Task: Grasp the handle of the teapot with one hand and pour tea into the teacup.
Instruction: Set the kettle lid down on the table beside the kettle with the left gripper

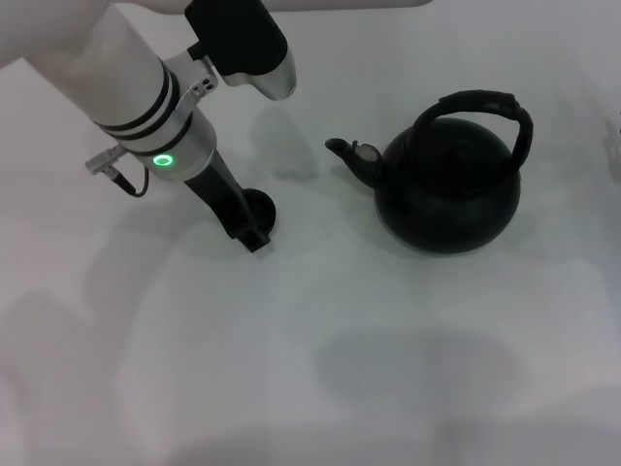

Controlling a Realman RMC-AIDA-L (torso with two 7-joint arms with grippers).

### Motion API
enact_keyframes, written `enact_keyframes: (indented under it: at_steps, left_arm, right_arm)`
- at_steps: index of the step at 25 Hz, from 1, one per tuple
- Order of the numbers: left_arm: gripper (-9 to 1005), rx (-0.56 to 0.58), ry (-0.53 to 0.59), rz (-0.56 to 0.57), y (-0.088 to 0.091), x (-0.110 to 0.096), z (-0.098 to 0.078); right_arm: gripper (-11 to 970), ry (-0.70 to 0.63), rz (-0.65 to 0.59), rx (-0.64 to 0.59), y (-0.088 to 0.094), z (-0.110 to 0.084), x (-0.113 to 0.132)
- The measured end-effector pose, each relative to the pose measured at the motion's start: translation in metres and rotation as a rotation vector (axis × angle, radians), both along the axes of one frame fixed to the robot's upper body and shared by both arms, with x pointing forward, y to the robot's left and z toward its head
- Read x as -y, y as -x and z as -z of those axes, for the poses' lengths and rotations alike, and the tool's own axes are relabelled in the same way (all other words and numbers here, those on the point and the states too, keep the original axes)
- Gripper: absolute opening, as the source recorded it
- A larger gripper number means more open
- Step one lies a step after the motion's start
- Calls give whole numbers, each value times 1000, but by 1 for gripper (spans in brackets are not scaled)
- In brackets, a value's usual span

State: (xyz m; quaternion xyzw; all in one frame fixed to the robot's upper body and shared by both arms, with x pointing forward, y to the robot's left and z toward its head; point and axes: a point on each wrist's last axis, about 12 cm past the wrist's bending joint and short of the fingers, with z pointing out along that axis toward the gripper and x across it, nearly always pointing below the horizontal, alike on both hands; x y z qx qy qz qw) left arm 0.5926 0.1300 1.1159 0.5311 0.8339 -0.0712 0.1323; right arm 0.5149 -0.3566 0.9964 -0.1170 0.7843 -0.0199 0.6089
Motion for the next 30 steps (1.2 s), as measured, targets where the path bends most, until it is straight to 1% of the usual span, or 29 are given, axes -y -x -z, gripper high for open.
enact_keyframes:
  at_steps: [30]
  left_arm:
    - [754, -1, -37, 25, 0, 3, 4]
  right_arm:
    - [415, -1, -8, 5, -4, -2, -3]
